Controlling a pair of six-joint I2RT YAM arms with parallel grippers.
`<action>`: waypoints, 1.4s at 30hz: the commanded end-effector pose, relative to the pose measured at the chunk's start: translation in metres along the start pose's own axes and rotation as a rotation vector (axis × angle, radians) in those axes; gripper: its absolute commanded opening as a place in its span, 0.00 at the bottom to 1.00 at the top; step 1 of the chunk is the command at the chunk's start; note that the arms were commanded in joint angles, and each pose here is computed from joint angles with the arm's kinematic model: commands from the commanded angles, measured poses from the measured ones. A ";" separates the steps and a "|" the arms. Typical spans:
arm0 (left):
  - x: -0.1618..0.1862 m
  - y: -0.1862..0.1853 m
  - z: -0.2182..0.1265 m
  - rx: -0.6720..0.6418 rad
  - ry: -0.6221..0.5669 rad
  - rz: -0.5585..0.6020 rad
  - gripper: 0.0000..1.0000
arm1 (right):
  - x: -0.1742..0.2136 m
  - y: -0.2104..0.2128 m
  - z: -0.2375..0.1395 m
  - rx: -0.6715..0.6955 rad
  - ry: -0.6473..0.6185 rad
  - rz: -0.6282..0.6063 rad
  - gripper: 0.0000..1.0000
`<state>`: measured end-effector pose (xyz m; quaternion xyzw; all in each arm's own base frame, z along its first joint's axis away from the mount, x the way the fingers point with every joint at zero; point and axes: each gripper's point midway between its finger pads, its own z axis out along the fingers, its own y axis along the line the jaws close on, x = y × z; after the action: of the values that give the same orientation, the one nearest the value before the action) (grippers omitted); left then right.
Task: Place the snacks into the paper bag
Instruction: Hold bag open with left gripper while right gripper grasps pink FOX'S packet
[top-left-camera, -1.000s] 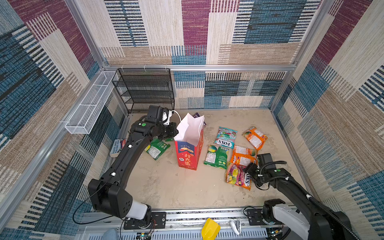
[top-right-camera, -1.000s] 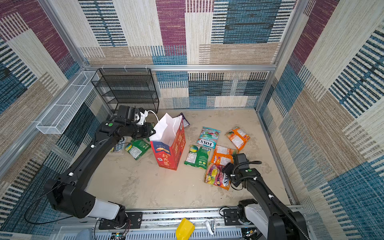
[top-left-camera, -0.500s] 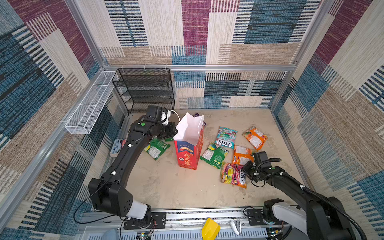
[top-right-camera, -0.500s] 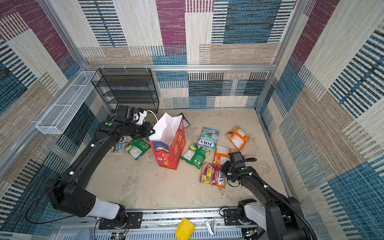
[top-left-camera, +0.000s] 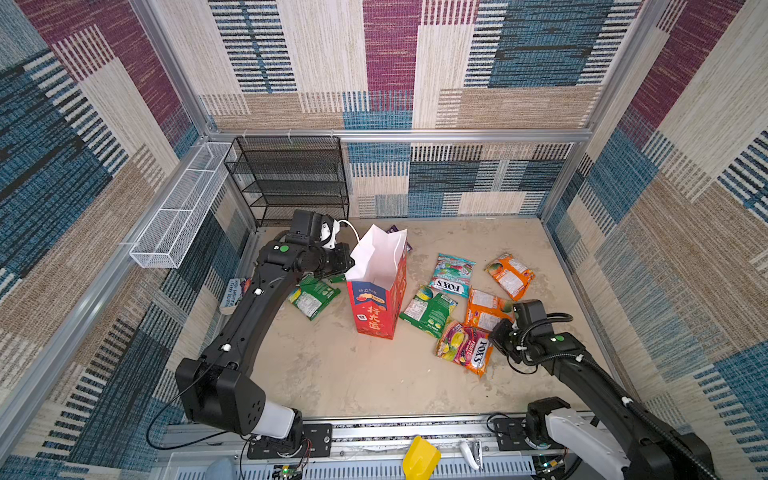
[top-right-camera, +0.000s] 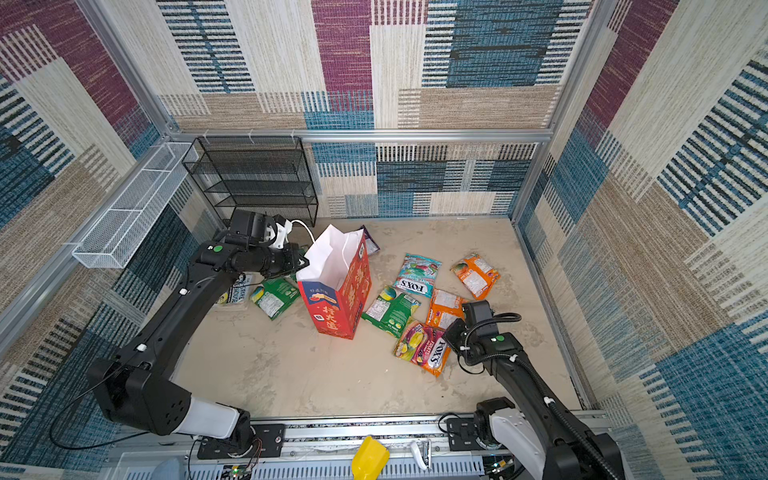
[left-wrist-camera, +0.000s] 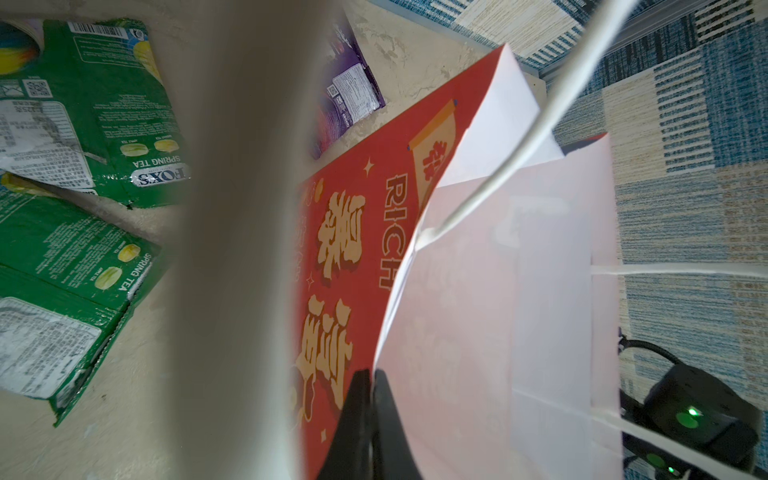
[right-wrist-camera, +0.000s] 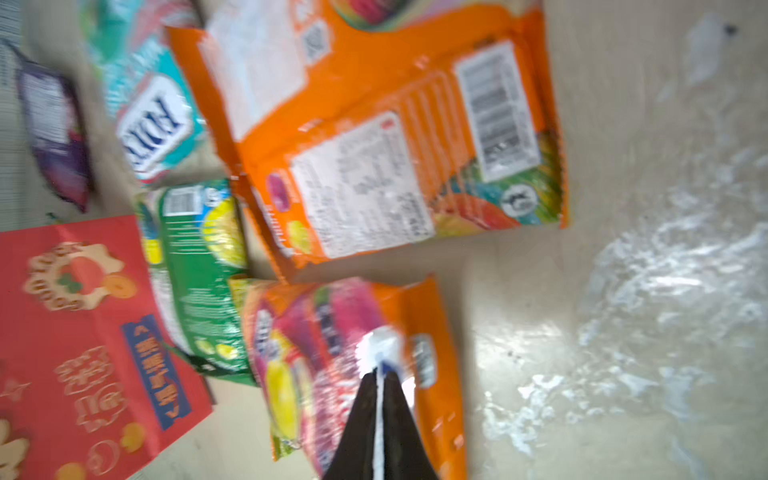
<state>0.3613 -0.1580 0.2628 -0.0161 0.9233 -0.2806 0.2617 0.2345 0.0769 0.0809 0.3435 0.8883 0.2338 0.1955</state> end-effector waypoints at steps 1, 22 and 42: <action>0.000 -0.012 -0.003 0.068 0.005 -0.005 0.00 | -0.002 0.029 -0.011 -0.099 0.020 -0.035 0.01; 0.000 -0.011 -0.004 0.068 -0.007 -0.021 0.00 | 0.025 -0.007 0.004 -0.078 0.073 -0.079 0.99; -0.002 -0.009 -0.004 0.100 -0.003 -0.056 0.00 | 0.040 -0.031 0.028 -0.020 0.116 -0.101 0.71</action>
<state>0.3576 -0.1601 0.2643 -0.0291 0.9152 -0.3165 0.2477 0.2027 0.0906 0.0356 0.2862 0.9123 0.2482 0.1552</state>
